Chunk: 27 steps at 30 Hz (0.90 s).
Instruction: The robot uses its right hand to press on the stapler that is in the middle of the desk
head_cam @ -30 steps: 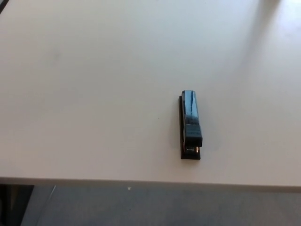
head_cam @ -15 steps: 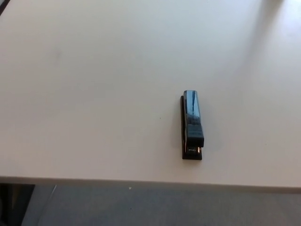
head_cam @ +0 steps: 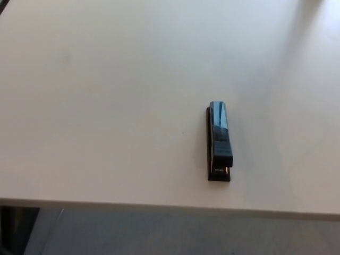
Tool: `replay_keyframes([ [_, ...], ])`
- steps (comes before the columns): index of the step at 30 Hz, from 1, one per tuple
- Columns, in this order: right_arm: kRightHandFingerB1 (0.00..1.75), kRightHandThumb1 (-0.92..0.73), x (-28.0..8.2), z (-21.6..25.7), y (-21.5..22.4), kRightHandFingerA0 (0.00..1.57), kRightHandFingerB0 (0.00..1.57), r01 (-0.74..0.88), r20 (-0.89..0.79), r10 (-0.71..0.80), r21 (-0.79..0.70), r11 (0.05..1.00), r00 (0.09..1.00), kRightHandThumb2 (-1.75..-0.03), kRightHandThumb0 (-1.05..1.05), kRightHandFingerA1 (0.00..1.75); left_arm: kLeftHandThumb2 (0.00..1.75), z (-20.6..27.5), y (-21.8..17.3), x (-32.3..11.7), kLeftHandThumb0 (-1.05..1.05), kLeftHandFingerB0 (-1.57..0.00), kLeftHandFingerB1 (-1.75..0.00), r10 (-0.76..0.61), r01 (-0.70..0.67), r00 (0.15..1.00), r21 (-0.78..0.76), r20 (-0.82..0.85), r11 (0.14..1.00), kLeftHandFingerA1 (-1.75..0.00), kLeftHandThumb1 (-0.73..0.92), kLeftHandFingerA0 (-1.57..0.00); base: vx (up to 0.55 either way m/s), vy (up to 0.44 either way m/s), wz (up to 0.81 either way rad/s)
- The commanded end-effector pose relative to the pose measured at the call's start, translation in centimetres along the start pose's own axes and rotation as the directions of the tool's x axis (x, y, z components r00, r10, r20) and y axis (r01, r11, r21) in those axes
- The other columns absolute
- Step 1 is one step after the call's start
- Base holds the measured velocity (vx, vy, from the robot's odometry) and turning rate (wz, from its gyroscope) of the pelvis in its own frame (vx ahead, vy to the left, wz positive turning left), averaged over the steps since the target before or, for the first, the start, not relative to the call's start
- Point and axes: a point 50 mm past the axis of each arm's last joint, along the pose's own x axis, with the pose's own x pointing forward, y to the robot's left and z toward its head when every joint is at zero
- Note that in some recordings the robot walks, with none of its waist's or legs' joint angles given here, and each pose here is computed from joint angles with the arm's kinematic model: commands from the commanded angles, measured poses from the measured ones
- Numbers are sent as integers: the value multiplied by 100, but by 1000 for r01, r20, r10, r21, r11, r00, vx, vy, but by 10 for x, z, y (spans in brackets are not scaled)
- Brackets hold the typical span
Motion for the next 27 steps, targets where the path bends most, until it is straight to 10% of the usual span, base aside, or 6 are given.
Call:
replay_keyframes([
  [1, 75, -79, -37, -3, 73, 131, 87, -268, -48, 272, 71, 961, 961, -68, -6, 89, 83, -5, 9, -6, -57, -1, -17, 5, -5, 1000, 24, -13, 1000, -7, 92, 0, 0, 0, 0],
  [2, 81, -80, -40, -11, 84, 129, 84, -295, -73, 299, 61, 953, 951, -68, -7, 95, 112, -4, 9, -5, -68, -2, -23, -3, 3, 1000, 30, -13, 1000, -20, 88, 0, 0, 0, 0],
  [3, 90, -82, -42, -18, 93, 132, 80, -307, -113, 321, 124, 944, 940, -68, -8, 96, 83, -3, 9, -5, -57, -3, -19, 6, -6, 1000, 39, -11, 999, -9, 92, 0, 0, 0, 0],
  [13, 116, -79, -89, -71, 159, 122, 76, -379, -371, 432, 209, 901, 822, -72, -11, 115, 84, -3, 9, -6, -55, -1, -18, 0, 0, 1000, 42, -10, 999, -9, 92, 0, 0, 0, 0],
  [22, 94, -77, -134, -112, 170, 126, 80, -341, -579, 409, 228, 912, 706, -74, -10, 106, 84, -3, 7, -4, -57, -2, -17, -5, 6, 1000, 42, -14, 999, -8, 92, 0, 0, 0, 0],
  [27, 126, -72, -155, -130, 164, 124, 76, -304, -672, 385, 242, 922, 633, -89, -10, 118, 86, -2, 7, -5, -54, -1, -19, -11, 11, 1000, 60, 3, 998, -10, 92, 0, 0, 0, 0],
])
